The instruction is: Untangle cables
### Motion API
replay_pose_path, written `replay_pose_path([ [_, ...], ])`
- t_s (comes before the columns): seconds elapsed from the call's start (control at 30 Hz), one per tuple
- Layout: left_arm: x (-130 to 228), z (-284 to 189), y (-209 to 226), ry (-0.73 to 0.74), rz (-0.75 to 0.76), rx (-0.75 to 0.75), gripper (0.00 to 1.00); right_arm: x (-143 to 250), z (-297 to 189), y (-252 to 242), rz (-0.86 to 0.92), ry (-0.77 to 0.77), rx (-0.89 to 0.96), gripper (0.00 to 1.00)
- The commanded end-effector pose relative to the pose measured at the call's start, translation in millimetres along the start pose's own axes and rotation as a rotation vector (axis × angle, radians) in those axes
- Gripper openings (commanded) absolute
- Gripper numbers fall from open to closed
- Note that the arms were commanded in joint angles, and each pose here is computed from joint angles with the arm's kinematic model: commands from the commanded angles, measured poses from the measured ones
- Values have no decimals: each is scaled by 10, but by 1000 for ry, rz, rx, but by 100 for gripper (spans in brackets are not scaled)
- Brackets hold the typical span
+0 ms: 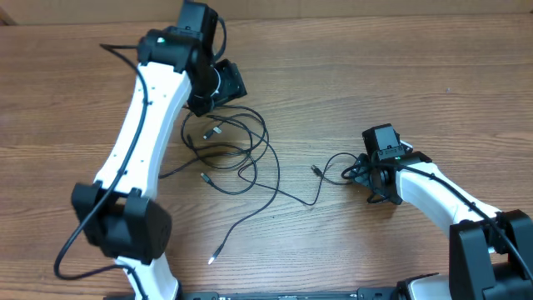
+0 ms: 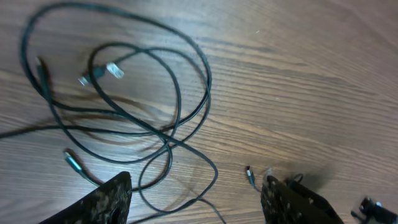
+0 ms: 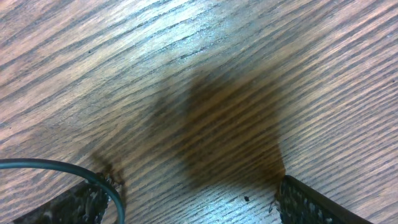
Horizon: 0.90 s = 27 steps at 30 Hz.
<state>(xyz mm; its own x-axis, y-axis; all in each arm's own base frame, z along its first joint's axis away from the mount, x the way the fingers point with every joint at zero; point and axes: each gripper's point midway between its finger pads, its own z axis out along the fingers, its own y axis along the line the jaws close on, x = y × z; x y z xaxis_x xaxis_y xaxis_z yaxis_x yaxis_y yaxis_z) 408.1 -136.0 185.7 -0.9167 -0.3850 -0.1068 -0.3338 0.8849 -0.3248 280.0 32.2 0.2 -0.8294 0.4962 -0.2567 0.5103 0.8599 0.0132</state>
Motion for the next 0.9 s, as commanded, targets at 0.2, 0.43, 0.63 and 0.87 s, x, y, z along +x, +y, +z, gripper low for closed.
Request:
replay_pose_path([
  [0.2, 123, 505, 136, 149, -200, -88, 65, 56, 55, -48, 10, 23, 11, 84],
  [0.43, 179, 864, 261, 220, -232, -155, 65, 56, 55, -48, 10, 23, 11, 84],
  [0.63, 142, 1053, 405, 212, -251, -227, 48, 57, 55, -48, 10, 23, 11, 84],
  [0.87, 39, 967, 522, 152, -245, -276, 4, 71, 54, -62, 9, 28, 17, 84],
])
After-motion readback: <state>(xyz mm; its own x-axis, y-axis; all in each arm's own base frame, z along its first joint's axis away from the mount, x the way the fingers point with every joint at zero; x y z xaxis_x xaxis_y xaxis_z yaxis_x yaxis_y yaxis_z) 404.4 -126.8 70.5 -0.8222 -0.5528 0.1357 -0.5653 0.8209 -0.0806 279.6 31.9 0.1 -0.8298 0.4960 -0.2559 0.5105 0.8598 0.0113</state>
